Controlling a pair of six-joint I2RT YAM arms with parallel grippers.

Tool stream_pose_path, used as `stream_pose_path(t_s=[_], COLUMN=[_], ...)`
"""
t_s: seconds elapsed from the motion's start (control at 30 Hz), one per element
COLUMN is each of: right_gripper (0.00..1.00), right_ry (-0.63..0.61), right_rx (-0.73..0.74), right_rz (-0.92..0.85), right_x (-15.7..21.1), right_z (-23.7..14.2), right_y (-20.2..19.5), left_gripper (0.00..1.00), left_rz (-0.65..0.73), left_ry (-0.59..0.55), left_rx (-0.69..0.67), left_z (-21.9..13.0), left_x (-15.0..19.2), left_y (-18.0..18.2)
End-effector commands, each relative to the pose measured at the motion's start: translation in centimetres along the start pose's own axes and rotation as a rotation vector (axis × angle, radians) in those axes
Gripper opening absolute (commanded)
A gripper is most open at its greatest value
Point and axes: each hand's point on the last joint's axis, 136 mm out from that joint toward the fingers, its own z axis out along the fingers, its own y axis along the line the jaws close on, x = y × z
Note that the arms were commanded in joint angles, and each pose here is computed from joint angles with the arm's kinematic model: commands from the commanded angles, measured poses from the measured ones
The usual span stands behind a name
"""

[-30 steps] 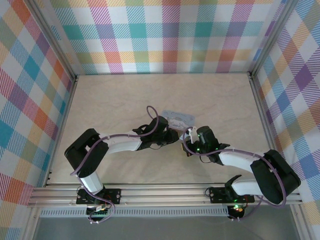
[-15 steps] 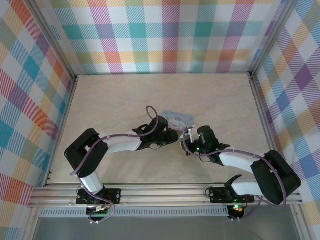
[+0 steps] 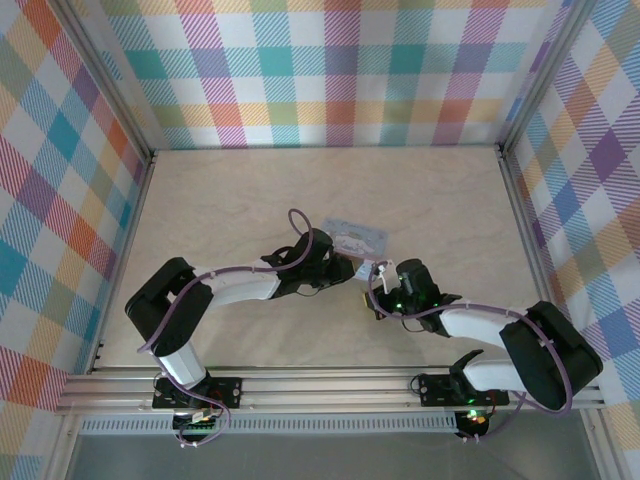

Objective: Unlock the padlock with the key

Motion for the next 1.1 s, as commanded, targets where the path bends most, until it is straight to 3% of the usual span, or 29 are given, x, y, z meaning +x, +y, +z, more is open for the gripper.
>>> stream_pose_path(t_s=[0.0,1.07], right_gripper=[0.0,0.0], right_ry=[-0.068,-0.155], right_rx=[-0.05,-0.057], right_rz=[-0.031,-0.114], right_x=[-1.5,-4.7], right_z=[-0.4,0.1], right_y=[1.0,1.4], left_gripper=[0.22,0.22], left_rz=[0.002,0.001], left_ry=[-0.017,0.008], left_rx=[0.05,0.052], left_z=[-1.2,-0.9], left_x=[-0.8,-0.4], left_y=[-1.5,-1.5])
